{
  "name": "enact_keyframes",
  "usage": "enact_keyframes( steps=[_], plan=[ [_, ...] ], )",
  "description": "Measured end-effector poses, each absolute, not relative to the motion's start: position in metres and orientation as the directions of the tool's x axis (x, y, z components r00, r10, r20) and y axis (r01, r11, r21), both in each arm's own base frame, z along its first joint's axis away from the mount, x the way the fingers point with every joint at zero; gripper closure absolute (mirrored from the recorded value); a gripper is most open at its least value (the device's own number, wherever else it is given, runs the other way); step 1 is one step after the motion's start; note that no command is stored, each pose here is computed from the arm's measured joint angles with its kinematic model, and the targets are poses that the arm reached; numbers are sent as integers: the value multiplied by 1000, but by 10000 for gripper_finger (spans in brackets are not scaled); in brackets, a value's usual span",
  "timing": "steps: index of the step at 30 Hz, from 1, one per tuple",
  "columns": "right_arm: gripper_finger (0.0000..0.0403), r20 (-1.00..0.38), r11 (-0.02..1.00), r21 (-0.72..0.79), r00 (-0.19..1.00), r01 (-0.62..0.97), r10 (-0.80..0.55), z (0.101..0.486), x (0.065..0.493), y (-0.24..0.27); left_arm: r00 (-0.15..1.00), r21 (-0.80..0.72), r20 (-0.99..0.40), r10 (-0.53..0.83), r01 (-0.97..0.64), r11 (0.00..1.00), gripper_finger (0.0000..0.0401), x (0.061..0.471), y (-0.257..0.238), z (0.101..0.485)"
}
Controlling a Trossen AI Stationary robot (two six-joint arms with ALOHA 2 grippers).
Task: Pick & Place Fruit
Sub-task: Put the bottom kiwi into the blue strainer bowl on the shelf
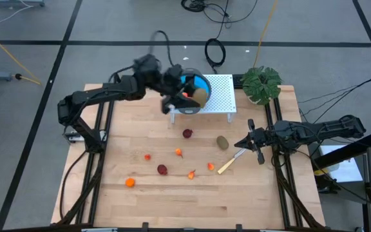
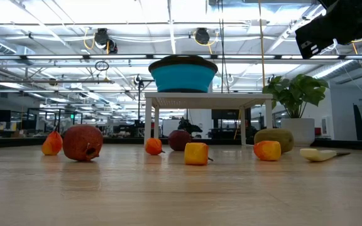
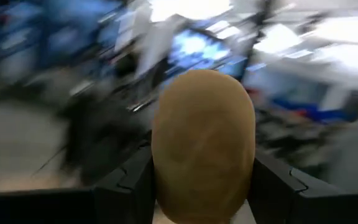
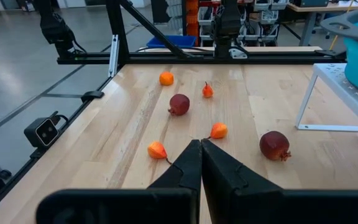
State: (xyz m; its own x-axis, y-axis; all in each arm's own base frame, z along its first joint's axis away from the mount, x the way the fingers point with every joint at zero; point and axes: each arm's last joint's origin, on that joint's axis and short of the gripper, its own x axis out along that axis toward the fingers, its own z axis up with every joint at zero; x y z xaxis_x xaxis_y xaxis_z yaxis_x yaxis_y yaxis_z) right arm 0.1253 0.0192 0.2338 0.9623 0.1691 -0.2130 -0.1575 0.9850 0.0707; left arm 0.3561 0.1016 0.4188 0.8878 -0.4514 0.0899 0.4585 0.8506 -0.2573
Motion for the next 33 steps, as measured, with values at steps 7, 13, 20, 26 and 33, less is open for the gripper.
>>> enact_keyframes(
  steps=[7,13,20,26,33],
  plan=[
    [399,-212,985,71,962,-157,169,234,125,19,956,-190,-295,-7,-51,980,213,355,116,377],
    [399,-213,985,71,962,-157,169,234,125,19,840,2,-472,267,-302,953,213,347,123,361],
    [399,-213,985,71,962,-157,169,234,125,19,725,168,-528,442,-421,891,213,341,128,356],
    [399,-213,986,70,963,-154,166,234,125,19,695,221,-536,479,-432,874,213,336,138,355],
    [399,-213,986,70,963,-153,165,234,125,19,675,250,-538,505,-444,860,213,329,153,354]
  ],
)
